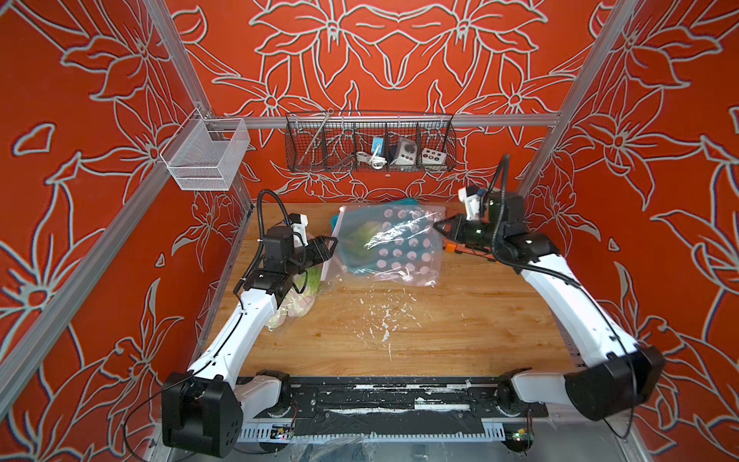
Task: Put the chinese cabbages into a zipper bag and zip it
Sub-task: Open the zipper of the food storage bag at the center of the board.
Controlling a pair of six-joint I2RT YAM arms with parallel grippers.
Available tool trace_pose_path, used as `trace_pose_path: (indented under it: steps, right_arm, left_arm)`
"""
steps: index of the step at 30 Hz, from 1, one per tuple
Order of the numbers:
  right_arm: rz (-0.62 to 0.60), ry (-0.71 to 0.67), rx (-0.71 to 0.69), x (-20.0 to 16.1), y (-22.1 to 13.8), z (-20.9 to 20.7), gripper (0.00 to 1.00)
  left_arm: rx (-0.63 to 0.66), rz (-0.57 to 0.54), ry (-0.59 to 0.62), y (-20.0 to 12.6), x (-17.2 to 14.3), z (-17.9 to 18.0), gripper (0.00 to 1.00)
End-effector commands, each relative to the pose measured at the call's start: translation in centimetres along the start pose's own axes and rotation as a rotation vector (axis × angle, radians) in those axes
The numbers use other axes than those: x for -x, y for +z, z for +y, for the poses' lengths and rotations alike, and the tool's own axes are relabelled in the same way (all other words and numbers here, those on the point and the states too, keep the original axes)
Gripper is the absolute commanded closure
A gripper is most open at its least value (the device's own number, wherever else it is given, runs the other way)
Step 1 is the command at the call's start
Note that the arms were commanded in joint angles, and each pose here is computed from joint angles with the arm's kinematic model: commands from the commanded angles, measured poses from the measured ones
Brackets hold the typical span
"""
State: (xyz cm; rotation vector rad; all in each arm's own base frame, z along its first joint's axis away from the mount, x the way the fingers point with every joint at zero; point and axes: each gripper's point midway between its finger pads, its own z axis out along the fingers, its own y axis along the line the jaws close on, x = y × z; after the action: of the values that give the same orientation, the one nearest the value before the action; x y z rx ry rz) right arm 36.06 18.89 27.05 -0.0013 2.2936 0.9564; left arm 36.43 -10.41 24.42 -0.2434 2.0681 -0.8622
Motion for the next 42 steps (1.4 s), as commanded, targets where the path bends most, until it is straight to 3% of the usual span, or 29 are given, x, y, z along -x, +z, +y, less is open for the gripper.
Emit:
trace_pose_path:
  steps: [1, 6, 11, 18, 21, 25, 27, 29, 32, 33, 37, 42]
  right_arm:
    - [-0.035, -0.011, -0.153, -0.7, 2.3, -5.7, 1.00]
    - [0.087, -0.006, -0.258, -4.1, 4.4, -10.3, 1.00]
    - [0.131, -0.007, -0.278, -5.1, 5.0, -11.9, 1.00]
    - [0.157, 0.035, -0.246, -5.8, 5.8, -12.1, 1.00]
    - [0.151, 0.037, -0.245, -5.5, 5.7, -11.9, 1.00]
    - [0.163, 0.036, -0.274, -5.5, 4.8, -11.8, 1.00]
    - [0.184, 0.048, -0.365, -5.8, 3.3, -12.6, 0.86]
    - [0.174, 0.045, -0.449, -5.3, 1.3, -12.8, 0.61]
    - [0.099, 0.025, -0.547, -3.4, -2.2, -12.2, 0.34]
    - [0.076, 0.018, -0.567, -2.9, -3.3, -11.7, 0.30]
    - [0.045, 0.017, -0.537, -1.7, -5.8, -8.3, 0.27]
    - [0.022, 0.113, -0.289, -2.3, -4.5, 0.1, 0.28]
  left_arm:
    - [-0.039, 0.048, -0.006, 0.9, -1.8, 0.6, 0.43]
    - [-0.024, 0.097, -0.008, 1.3, -4.4, 2.1, 0.44]
    - [0.007, 0.124, -0.010, 2.0, -5.7, 3.7, 0.39]
    - [-0.088, 0.218, -0.015, 4.5, -7.1, 2.2, 0.34]
    - [-0.110, 0.260, -0.021, 5.5, -8.2, 1.6, 0.42]
    - [-0.150, 0.224, 0.003, 5.0, -6.9, -0.1, 0.71]
    - [-0.166, 0.174, 0.060, 4.3, -5.6, -1.3, 0.88]
    - [-0.207, 0.157, 0.138, 3.6, -5.4, -3.2, 1.00]
    - [-0.287, 0.209, 0.302, 3.4, -7.7, -6.9, 1.00]
    - [-0.300, 0.228, 0.361, 3.4, -8.7, -8.1, 1.00]
    - [-0.290, 0.197, 0.534, 3.3, -10.6, -10.9, 1.00]
    - [-0.285, 0.129, 0.681, 3.3, -12.2, -12.4, 1.00]
